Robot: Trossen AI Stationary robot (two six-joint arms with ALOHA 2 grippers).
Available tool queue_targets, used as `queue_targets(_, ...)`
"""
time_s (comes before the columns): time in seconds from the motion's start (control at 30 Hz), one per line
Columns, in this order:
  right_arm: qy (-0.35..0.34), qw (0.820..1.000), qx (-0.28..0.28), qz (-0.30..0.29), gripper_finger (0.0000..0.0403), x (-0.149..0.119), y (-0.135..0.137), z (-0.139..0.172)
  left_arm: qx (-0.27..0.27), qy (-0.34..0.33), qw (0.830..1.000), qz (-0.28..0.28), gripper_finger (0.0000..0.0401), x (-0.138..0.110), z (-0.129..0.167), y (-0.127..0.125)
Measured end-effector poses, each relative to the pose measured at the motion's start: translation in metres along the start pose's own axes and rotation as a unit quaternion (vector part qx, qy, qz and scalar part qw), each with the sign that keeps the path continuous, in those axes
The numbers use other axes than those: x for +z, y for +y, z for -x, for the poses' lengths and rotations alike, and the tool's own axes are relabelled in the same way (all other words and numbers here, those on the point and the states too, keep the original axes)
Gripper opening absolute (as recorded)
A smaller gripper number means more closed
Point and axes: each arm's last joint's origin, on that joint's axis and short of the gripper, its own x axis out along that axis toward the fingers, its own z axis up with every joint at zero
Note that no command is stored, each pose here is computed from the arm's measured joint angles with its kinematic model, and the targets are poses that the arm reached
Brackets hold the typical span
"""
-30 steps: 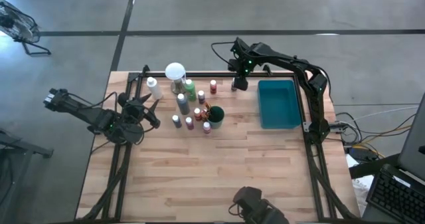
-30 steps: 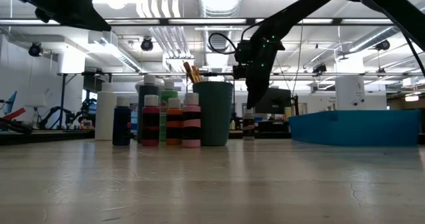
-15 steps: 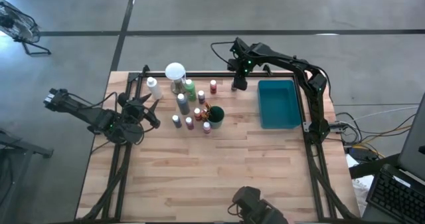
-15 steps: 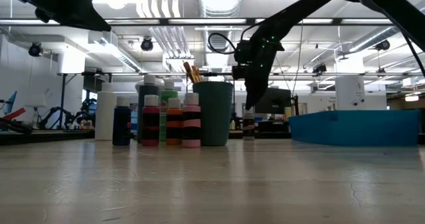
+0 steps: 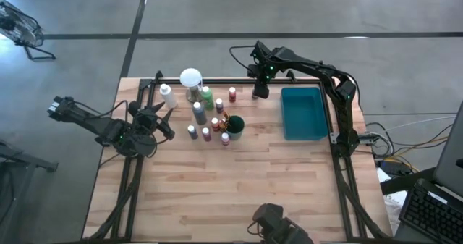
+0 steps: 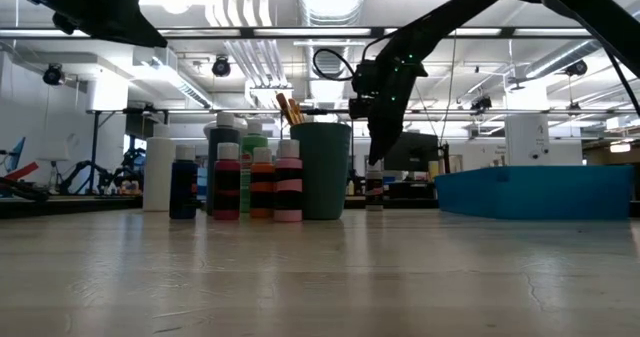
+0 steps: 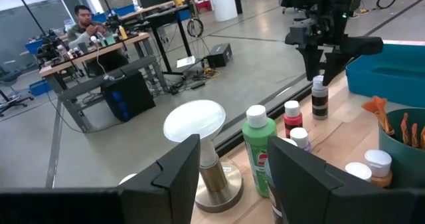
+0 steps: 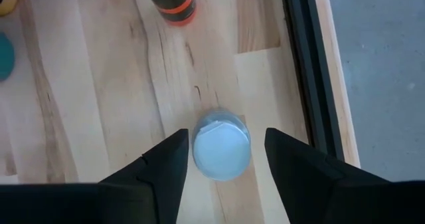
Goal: Pick & Place Paint Supplies
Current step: Put the gray paint bottle into blue bin
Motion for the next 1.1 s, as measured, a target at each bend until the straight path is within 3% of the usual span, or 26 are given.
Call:
queue_targets(0.33, 0.009, 1.0, 0.006, 0.0, 0.0199, -0.0032, 0.003, -0.0054, 0.001, 0.002, 1.0, -0.001, 0.0181, -0.0044, -0.0007, -0.0008)
queue_targets(0.67, -0.004, 1.0, -0.001, 0.007, 0.0167, -0.0019, 0.0028, -0.0088, 0.0, 0.002, 1.0, 0.0, 0.0181, -0.0043, -0.0007, -0.0007)
queue_targets(0.93, -0.004, 1.0, -0.001, 0.009, 0.0116, -0.0016, 0.0027, -0.0086, 0.001, 0.002, 1.0, 0.0, 0.0181, -0.0043, -0.0007, -0.0007)
queue_targets(1.1, -0.004, 1.0, -0.002, 0.01, 0.0115, -0.0017, 0.0027, -0.0086, 0.0, 0.002, 1.0, 0.0, 0.0181, -0.0043, -0.0007, -0.0007)
